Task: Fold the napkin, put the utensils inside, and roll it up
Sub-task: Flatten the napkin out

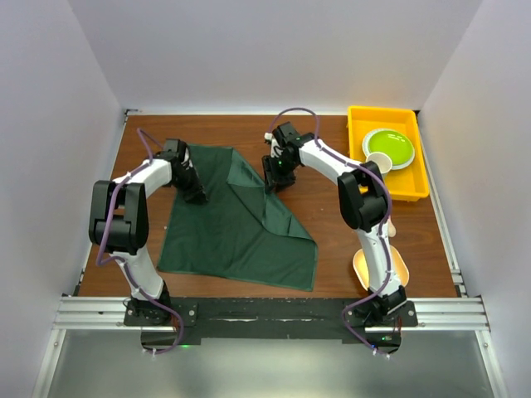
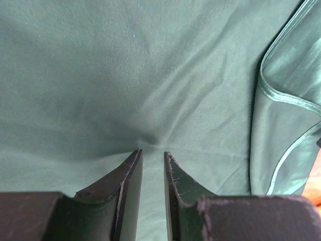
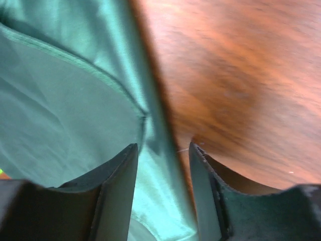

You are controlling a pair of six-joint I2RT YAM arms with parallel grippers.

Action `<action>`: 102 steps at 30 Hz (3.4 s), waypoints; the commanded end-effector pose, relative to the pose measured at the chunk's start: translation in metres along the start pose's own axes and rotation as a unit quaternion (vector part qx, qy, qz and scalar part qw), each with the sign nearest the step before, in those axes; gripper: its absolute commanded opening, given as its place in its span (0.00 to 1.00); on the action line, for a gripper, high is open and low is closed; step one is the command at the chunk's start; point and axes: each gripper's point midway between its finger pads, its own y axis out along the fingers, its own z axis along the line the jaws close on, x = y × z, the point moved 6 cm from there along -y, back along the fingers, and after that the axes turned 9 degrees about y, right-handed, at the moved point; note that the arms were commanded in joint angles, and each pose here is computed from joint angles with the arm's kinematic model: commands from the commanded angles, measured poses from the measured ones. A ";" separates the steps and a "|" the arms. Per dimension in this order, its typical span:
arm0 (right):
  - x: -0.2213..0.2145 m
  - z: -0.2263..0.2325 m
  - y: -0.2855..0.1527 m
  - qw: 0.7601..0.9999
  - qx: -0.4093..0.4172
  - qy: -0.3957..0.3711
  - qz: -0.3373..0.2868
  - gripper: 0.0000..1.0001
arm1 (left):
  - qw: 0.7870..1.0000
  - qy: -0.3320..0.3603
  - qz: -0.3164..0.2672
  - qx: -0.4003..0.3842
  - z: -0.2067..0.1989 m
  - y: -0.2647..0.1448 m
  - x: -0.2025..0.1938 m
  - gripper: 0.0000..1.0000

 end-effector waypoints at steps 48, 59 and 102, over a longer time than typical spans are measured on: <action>0.032 0.044 -0.007 0.996 0.039 -0.059 -0.053 0.06 | 0.999 0.015 -0.024 -0.025 -0.012 -0.011 0.011 0.45; 0.052 0.025 -0.034 0.996 -0.006 -0.024 -0.089 0.00 | 0.999 0.010 -0.033 -0.012 -0.009 -0.015 0.011 0.48; 0.081 -0.082 -0.044 0.967 -0.158 0.056 -0.194 0.32 | 0.990 -0.035 -0.132 -0.021 -0.004 0.022 0.120 0.48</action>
